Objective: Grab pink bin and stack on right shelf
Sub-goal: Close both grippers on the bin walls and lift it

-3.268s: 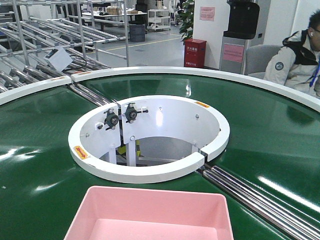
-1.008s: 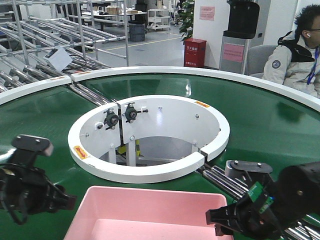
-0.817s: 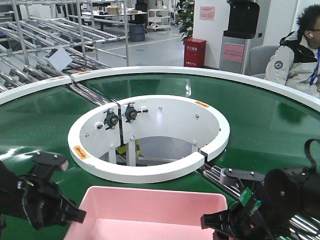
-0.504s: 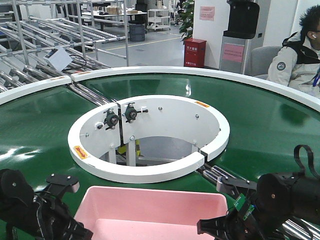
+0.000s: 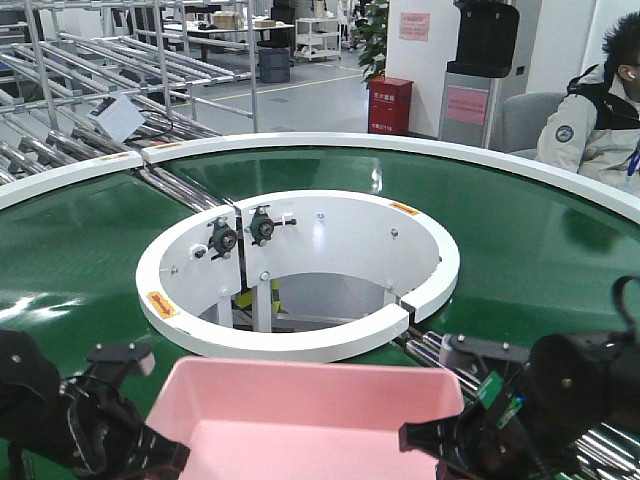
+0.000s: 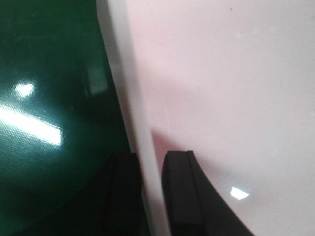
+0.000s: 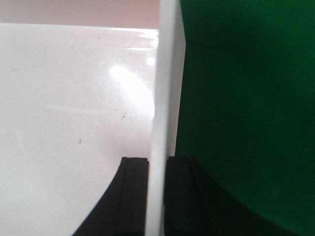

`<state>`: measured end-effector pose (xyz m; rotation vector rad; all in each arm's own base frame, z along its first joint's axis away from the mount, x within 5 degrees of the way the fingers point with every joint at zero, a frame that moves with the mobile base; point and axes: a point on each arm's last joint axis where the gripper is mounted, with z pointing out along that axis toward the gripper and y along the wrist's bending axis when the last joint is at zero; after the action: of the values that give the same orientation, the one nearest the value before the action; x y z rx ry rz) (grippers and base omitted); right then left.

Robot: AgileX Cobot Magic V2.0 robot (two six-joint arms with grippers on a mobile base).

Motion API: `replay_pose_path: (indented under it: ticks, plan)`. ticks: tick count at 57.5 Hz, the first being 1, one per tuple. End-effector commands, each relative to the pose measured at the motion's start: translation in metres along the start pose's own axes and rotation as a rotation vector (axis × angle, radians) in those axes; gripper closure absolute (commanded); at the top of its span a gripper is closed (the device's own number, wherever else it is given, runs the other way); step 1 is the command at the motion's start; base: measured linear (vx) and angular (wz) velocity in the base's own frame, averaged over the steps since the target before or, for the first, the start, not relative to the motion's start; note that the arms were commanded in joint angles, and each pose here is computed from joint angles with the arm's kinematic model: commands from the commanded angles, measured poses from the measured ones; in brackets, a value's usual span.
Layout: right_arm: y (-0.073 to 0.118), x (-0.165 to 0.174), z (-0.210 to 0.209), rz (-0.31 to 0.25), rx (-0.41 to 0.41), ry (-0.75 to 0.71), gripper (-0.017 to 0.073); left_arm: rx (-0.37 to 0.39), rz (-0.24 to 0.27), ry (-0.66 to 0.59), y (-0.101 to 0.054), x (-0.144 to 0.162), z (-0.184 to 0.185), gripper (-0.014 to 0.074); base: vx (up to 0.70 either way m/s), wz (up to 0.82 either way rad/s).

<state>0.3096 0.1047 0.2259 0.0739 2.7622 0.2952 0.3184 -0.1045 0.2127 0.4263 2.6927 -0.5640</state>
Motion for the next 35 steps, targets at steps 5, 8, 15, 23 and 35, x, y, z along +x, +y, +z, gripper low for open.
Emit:
replay_pose_path:
  ticks: [5, 8, 15, 23, 35]
  plan:
    - [0.012, -0.021, -0.067, -0.012, -0.101, -0.254, 0.0569, 0.071, 0.026, -0.212, -0.032, -0.011, -0.066, 0.0601, 0.0, 0.0]
    - [0.015, -0.025, -0.082, -0.018, -0.114, -0.282, 0.0569, 0.081, 0.036, -0.259, -0.039, -0.01, -0.082, 0.0601, 0.0, 0.0]
    - [0.02, -0.031, -0.116, -0.039, -0.131, -0.337, 0.0569, 0.103, 0.038, -0.354, -0.055, -0.003, -0.118, 0.0601, 0.0, 0.0]
    - [0.024, -0.032, -0.145, -0.051, -0.146, -0.372, 0.0569, 0.112, 0.036, -0.453, -0.067, 0.006, -0.15, 0.0601, 0.0, 0.0]
    - [0.022, -0.022, -0.169, -0.057, -0.163, -0.409, 0.0568, 0.125, 0.054, -0.527, -0.078, 0.019, -0.178, 0.06, 0.0, 0.0]
